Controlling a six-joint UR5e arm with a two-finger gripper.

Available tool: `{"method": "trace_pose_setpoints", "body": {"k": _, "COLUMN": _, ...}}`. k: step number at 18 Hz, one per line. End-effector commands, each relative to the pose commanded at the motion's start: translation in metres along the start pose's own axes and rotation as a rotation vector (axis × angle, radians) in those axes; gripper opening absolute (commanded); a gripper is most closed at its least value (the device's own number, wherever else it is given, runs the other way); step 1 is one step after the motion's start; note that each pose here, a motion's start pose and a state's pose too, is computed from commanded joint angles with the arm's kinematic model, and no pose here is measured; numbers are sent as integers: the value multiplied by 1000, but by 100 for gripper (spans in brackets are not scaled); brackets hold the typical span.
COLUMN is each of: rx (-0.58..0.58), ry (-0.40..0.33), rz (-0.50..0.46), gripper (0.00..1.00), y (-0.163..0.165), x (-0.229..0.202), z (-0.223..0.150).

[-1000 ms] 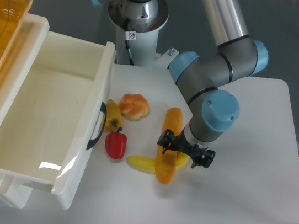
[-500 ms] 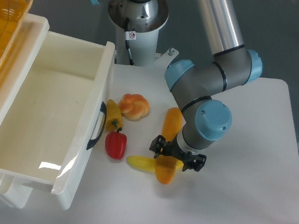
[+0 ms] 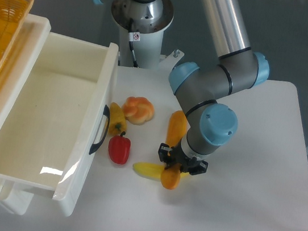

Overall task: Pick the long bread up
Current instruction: 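Lift the grasped bread up off the banana and away from the table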

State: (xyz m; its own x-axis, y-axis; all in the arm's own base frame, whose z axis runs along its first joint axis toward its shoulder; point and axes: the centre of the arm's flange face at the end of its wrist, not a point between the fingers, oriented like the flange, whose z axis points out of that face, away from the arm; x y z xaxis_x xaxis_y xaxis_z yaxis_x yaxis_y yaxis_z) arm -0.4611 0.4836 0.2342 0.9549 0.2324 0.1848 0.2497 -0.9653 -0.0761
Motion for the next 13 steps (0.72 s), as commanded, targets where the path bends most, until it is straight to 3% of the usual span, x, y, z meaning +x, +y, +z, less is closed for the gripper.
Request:
{"method": "trace_pose_setpoints", "body": {"k": 10, "rx": 59, "ry": -80, "rz": 40, "gripper": 14, "y": 0, "x": -19, "z": -55}}
{"method": "trace_pose_setpoints", "body": {"k": 13, "rx": 57, "ry": -130, "rz": 29, "gripper": 6, "y": 11, "x": -36, "z": -76}}
